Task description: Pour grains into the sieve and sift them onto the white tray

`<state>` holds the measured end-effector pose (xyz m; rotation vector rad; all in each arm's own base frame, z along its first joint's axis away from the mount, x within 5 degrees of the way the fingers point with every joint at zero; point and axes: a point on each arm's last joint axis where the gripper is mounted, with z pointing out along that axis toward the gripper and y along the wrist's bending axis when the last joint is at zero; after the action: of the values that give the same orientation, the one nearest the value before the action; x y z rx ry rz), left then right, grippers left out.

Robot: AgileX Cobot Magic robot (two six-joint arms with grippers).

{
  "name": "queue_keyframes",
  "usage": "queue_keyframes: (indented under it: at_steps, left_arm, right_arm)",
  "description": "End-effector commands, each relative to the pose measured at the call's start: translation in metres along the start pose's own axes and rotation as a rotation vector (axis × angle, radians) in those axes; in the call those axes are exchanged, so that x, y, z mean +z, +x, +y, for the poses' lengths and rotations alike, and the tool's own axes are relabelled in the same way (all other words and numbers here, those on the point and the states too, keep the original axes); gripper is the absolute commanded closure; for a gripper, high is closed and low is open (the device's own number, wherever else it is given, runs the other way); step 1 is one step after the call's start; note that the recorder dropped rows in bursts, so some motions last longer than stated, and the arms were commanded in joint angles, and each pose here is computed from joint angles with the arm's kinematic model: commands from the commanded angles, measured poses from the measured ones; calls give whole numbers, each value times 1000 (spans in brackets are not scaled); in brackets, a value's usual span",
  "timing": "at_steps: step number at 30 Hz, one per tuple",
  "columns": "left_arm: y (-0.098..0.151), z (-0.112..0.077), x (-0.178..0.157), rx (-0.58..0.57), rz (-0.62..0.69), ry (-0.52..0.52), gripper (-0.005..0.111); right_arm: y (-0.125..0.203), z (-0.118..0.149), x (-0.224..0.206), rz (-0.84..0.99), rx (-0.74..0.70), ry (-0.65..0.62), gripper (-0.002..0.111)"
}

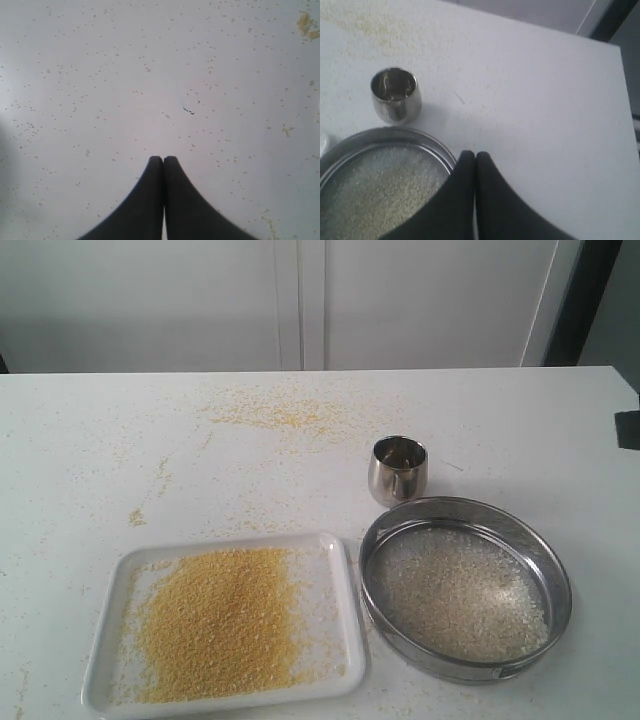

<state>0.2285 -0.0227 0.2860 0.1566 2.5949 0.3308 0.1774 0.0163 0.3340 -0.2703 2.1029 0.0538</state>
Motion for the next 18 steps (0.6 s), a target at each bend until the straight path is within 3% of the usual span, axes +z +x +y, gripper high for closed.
queue_keyframes:
  at_steps: [1,6,18]
  left_arm:
    - [3,1,-1,-3,10,-5,107]
    - [3,1,-1,-3,10,-5,107]
    - [3,1,-1,-3,10,-5,107]
  right_arm:
    - [7,4,-21,-87,-3,14,108]
    - [20,13,-46,-185,-78,10,108]
    - [34,19,-86,-359,-90,37,108]
